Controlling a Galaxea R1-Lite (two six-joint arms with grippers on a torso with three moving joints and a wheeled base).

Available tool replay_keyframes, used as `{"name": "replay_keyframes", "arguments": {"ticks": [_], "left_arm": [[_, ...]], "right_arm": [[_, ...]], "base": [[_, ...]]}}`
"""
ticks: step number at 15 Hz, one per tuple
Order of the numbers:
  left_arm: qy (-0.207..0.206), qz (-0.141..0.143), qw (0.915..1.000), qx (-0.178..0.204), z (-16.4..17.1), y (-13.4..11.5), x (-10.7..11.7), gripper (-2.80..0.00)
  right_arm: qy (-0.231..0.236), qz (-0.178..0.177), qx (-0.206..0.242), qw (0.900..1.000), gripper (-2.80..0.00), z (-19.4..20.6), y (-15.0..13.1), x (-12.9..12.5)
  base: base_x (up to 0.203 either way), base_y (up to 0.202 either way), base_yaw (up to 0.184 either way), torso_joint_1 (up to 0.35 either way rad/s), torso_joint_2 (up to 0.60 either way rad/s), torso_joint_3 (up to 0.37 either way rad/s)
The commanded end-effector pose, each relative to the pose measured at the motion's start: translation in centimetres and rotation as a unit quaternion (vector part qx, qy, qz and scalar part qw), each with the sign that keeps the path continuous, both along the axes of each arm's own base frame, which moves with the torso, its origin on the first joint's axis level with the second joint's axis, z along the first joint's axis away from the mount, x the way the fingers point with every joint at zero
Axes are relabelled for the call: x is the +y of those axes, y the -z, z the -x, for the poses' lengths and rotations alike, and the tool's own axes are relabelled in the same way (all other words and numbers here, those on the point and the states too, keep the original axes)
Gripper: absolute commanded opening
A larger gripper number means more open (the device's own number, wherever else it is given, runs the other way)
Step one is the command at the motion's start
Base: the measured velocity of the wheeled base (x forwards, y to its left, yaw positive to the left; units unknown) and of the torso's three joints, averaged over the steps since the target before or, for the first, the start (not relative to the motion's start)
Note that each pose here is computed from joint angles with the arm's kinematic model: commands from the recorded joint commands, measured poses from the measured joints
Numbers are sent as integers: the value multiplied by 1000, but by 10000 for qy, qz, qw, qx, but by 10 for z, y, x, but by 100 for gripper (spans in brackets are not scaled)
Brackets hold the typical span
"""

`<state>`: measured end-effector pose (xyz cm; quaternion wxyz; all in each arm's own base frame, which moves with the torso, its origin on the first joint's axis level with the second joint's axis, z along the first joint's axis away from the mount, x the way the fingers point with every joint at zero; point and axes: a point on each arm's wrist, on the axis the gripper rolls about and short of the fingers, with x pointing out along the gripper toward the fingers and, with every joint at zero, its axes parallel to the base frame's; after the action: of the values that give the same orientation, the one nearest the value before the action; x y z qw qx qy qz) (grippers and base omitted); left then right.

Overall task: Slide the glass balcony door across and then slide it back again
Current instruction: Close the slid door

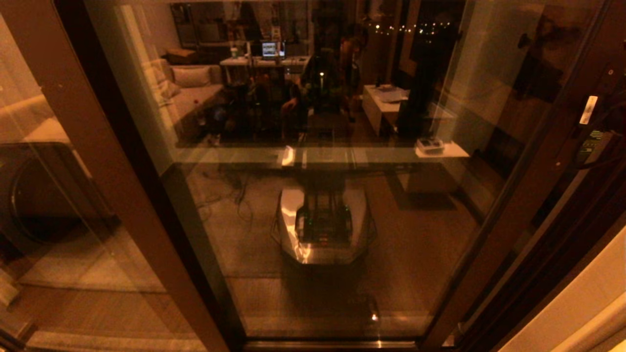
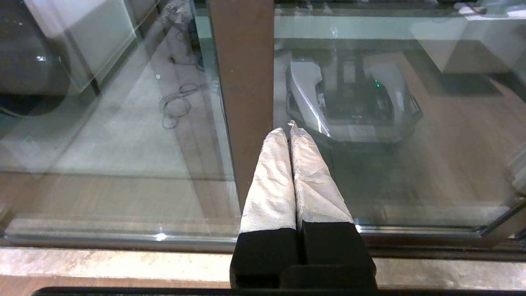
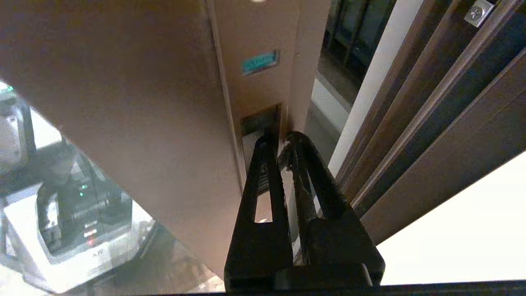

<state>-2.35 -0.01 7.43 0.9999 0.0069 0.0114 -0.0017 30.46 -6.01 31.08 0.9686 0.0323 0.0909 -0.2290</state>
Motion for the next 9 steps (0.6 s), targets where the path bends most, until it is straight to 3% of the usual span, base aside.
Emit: {"name": "replay_keyframes", "arguments": {"ticks": [1,9], "left_arm": [[-1,0,10000,-6,0,0,0,-280],[3,0,10000,-12,0,0,0,-280]], "right_arm": [[17,-14,63,10000,-280,-8,5,-3],[-36,-50,-60,10000,-280,15,-2,2]], "base": [[0,0,0,0,0,0],[0,0,0,0,0,0]]}}
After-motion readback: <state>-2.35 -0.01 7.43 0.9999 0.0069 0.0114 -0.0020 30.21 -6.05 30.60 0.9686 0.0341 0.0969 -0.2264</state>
